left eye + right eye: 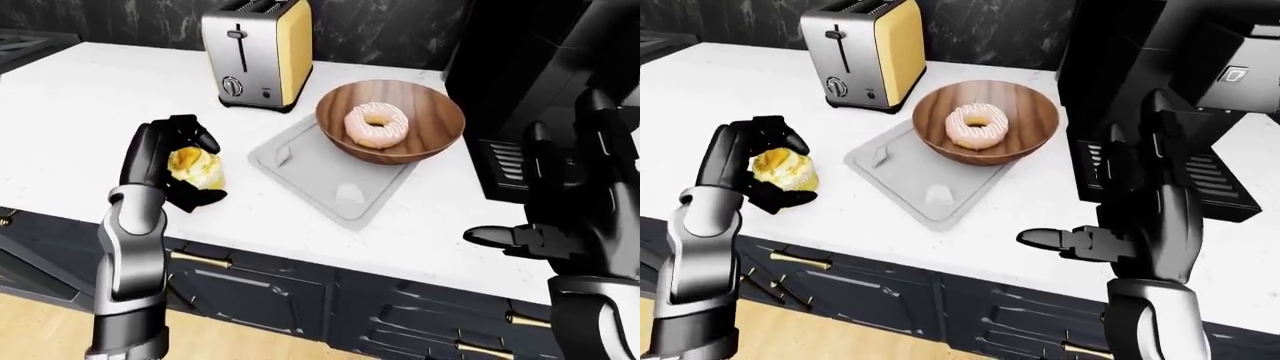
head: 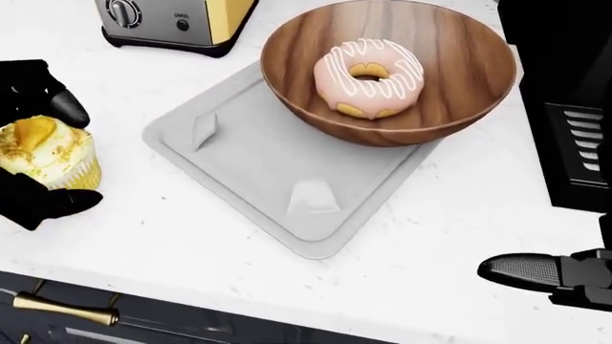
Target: Pick up the bowl with donut and place it on the tray. Pick up the cupcake and place it on the tray.
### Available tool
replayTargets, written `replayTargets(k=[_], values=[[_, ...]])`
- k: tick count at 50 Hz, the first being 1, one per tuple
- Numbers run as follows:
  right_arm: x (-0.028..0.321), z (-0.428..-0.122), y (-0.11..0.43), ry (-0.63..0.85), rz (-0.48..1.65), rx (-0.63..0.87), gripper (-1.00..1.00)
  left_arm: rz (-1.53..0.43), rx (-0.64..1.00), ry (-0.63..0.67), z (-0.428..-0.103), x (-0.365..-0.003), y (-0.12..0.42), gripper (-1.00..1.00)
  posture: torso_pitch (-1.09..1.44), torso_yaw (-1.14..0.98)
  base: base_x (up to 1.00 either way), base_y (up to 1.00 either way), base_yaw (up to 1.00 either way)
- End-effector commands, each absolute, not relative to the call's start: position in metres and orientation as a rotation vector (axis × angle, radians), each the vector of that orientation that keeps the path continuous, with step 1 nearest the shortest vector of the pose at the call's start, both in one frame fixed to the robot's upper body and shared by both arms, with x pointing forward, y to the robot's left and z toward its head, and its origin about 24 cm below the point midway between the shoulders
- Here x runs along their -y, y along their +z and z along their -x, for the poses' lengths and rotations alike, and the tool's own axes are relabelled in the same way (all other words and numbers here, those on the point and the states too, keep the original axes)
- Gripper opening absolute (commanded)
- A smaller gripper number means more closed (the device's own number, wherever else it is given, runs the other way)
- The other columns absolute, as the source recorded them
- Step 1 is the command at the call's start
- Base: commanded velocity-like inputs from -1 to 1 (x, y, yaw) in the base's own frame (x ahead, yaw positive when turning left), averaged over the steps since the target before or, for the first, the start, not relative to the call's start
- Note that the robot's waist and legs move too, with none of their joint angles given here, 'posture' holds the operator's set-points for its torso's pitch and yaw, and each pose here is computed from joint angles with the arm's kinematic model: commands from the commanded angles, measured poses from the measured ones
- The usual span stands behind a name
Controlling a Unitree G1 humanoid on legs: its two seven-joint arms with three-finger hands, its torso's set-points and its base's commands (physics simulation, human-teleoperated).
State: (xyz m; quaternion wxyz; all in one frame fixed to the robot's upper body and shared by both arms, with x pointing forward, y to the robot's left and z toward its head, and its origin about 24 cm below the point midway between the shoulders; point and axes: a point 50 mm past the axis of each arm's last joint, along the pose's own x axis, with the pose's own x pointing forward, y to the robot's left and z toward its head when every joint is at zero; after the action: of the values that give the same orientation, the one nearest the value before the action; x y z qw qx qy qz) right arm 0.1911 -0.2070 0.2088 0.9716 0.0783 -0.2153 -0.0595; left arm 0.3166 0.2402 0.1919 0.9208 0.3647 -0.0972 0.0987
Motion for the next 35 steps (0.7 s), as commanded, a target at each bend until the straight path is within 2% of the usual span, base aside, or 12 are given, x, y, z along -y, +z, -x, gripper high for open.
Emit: replayTargets(k=[1, 11, 27, 35], values=[[0.205, -0.186, 0.219, -0.104, -0.146, 0.504, 1.0, -0.748, 0.345, 0.224, -0.306, -0.231, 0.231, -1.0, 0.0, 0.0, 0.0, 0.0, 0.0], [0.207, -0.185, 0.218, -0.109, -0.15, 0.506, 1.0, -0.682, 0.475, 0.161, -0.268, -0.191, 0.272, -1.0, 0.0, 0.0, 0.0, 0.0, 0.0], [0.206, -0.187, 0.22, -0.106, -0.151, 0.507, 1.0, -0.581, 0.556, 0.007, -0.264, -0.126, 0.271, -1.0, 0.0, 0.0, 0.0, 0.0, 0.0], [0.206, -0.187, 0.219, -0.106, -0.151, 0.505, 1.0, -0.561, 0.577, -0.018, -0.266, -0.113, 0.27, -1.0, 0.0, 0.0, 0.0, 0.0, 0.0]])
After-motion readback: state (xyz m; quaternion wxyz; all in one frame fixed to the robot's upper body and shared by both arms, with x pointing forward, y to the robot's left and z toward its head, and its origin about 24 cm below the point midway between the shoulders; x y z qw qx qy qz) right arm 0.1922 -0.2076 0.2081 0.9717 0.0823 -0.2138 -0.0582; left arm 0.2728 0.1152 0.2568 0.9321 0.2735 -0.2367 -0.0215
